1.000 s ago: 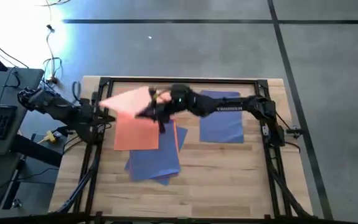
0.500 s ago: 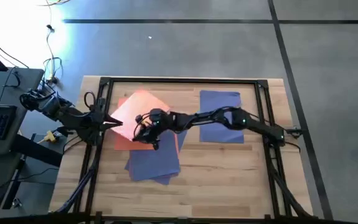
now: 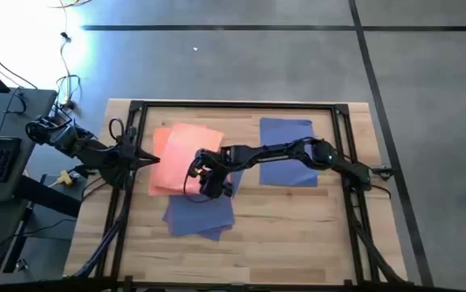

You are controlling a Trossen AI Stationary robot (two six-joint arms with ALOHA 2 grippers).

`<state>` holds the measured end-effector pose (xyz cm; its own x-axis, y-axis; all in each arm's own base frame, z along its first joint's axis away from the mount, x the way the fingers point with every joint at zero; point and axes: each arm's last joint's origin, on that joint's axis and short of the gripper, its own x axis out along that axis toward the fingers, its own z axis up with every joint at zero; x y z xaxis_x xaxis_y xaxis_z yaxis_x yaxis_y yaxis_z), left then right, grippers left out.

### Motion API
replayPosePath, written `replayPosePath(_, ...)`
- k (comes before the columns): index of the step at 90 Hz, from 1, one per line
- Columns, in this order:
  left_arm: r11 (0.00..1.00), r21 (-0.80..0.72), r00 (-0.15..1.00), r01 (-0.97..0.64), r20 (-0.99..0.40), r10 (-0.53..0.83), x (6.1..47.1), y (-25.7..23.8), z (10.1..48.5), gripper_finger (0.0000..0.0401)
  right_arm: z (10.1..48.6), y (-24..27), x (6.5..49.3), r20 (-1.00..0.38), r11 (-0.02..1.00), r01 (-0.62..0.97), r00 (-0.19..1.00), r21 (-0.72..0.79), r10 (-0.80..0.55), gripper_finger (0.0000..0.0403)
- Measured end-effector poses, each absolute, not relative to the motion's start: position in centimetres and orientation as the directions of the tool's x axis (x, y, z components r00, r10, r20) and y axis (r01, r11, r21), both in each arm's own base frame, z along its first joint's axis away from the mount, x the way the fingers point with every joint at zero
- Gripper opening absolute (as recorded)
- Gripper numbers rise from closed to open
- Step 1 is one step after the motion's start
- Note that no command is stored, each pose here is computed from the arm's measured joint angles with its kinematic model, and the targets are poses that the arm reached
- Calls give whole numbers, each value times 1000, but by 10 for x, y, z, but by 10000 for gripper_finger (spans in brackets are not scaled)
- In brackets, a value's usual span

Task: Organize paper
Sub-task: Stack the orange paper on top of the orange paper, then stack the blue paper on top of the blue paper

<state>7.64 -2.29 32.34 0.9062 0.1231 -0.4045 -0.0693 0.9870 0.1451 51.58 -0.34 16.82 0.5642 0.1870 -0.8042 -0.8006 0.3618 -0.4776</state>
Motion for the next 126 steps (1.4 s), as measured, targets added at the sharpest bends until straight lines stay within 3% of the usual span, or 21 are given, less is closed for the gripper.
replayPosePath(11,987,146,906,-70,-404,124,76,-23,323,0,169,-11,518,-803,425,-714,594,-556,-52,0)
replayPosePath(19,987,146,906,-71,-403,125,76,-23,323,0,170,-12,519,-790,412,-693,600,-592,-126,0)
replayPosePath(34,987,145,908,-74,-399,127,77,-23,324,0,170,-10,519,-781,222,-749,593,-625,-199,0)
replayPosePath(56,982,155,907,-112,-388,165,77,-22,324,0,168,9,520,-696,-34,-779,579,-627,-425,0)
replayPosePath(62,980,158,906,-120,-386,173,77,-22,324,0,171,16,524,-672,-46,-749,618,-661,-408,0)
replayPosePath(69,981,154,909,-121,-380,172,77,-22,325,0,171,26,526,-688,-63,-733,661,-677,-300,0)
replayPosePath(86,982,143,915,-123,-367,168,78,-22,326,0,170,62,524,-725,-237,-707,689,-666,-18,0)
replayPosePath(98,983,139,916,-118,-368,162,78,-22,326,0,168,77,519,-747,-295,-726,662,-620,-59,0)
replayPosePath(104,983,138,916,-118,-368,162,78,-22,326,0,166,77,516,-759,-257,-758,640,-599,-117,0)
replayPosePath(109,983,138,916,-118,-368,162,78,-22,326,0,165,73,515,-768,-162,-779,625,-605,-140,0)
replayPosePath(126,983,132,915,-128,-366,168,78,-22,327,0,166,39,522,-753,325,-691,648,-645,-117,0)
